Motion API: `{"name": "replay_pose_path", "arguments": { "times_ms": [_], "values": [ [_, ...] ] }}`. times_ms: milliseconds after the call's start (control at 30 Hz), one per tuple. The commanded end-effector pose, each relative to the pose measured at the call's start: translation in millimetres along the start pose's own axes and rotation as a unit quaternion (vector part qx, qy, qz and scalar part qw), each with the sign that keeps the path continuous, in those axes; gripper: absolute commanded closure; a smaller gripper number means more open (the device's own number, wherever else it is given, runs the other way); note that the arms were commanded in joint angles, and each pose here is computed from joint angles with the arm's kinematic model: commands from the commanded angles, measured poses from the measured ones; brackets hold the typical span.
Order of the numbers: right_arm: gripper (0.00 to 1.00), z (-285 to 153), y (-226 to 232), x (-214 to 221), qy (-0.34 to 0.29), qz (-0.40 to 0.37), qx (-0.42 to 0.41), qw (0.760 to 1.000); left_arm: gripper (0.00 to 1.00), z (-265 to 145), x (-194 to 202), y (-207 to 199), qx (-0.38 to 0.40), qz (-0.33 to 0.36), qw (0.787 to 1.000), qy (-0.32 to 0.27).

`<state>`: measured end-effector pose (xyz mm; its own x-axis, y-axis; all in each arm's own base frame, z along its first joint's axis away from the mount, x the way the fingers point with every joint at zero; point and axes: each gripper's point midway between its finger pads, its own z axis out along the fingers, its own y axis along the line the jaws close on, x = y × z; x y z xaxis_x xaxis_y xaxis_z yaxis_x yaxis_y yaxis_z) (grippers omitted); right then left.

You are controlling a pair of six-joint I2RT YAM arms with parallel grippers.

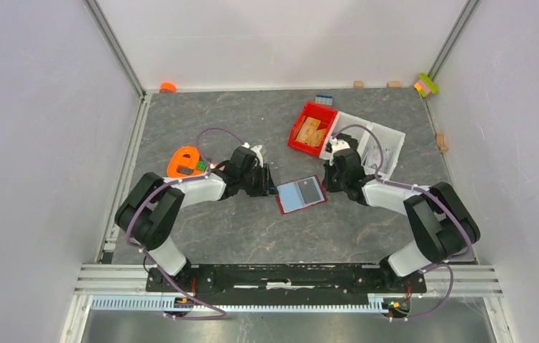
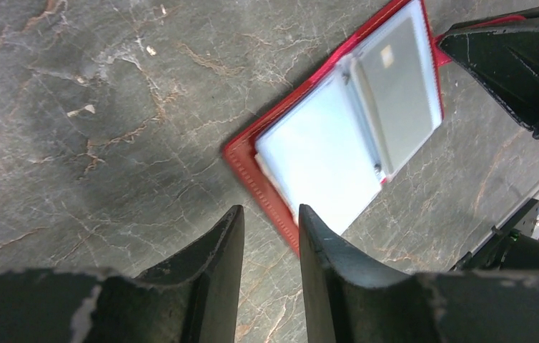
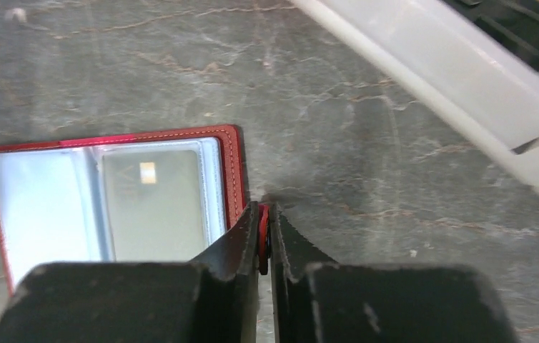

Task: Take the credit cards out of the card holder
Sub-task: Remove the credit card from the card holder.

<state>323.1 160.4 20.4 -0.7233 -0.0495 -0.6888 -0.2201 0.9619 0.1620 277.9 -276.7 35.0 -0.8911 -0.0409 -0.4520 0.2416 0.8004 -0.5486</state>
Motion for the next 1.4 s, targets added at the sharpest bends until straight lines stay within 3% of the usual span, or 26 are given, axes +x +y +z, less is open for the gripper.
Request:
{"name": "replay_pose_path", "arguments": {
  "times_ms": [0, 67, 167, 467, 800, 1133, 1267, 1300, 1367],
  "values": [
    [0.95, -17, 26, -15, -0.030, 0.010, -0.072, 0.997, 0.57, 3, -9, -13, 0.024, 0.008, 1.000, 0.000],
    [1.00, -31, 38, -20, -0.051, 0.015, -0.108, 0.993, 0.50, 7, -5, -12, 0.024, 0.004, 1.000, 0.009],
    [1.00, -51, 59, -30, -0.078, 0.011, -0.152, 0.985, 0.44, 15, 1, -8, 0.022, -0.005, 0.999, 0.025],
    [1.00, -56, 90, -22, -0.064, 0.005, -0.220, 0.973, 0.45, 23, 6, -4, 0.018, -0.002, 0.999, 0.044],
    [1.00, -60, 109, -18, -0.061, 0.010, -0.270, 0.961, 0.50, 35, 16, 4, -0.018, 0.010, 0.997, 0.068],
    [0.99, -48, 80, -18, -0.057, 0.002, -0.182, 0.982, 0.68, 44, 20, 0, -0.001, 0.005, 0.996, 0.084],
    [0.69, -53, 52, -27, -0.081, -0.009, -0.105, 0.991, 0.71, 45, 20, 3, -0.009, 0.007, 0.996, 0.084],
    [0.52, -55, 45, -29, -0.087, -0.010, -0.086, 0.992, 0.71, 45, 20, 2, -0.009, 0.008, 0.996, 0.084],
    [0.28, -57, 32, -28, -0.093, -0.012, -0.053, 0.994, 0.71, 45, 20, 1, -0.007, 0.008, 0.996, 0.084]
  ]
}}
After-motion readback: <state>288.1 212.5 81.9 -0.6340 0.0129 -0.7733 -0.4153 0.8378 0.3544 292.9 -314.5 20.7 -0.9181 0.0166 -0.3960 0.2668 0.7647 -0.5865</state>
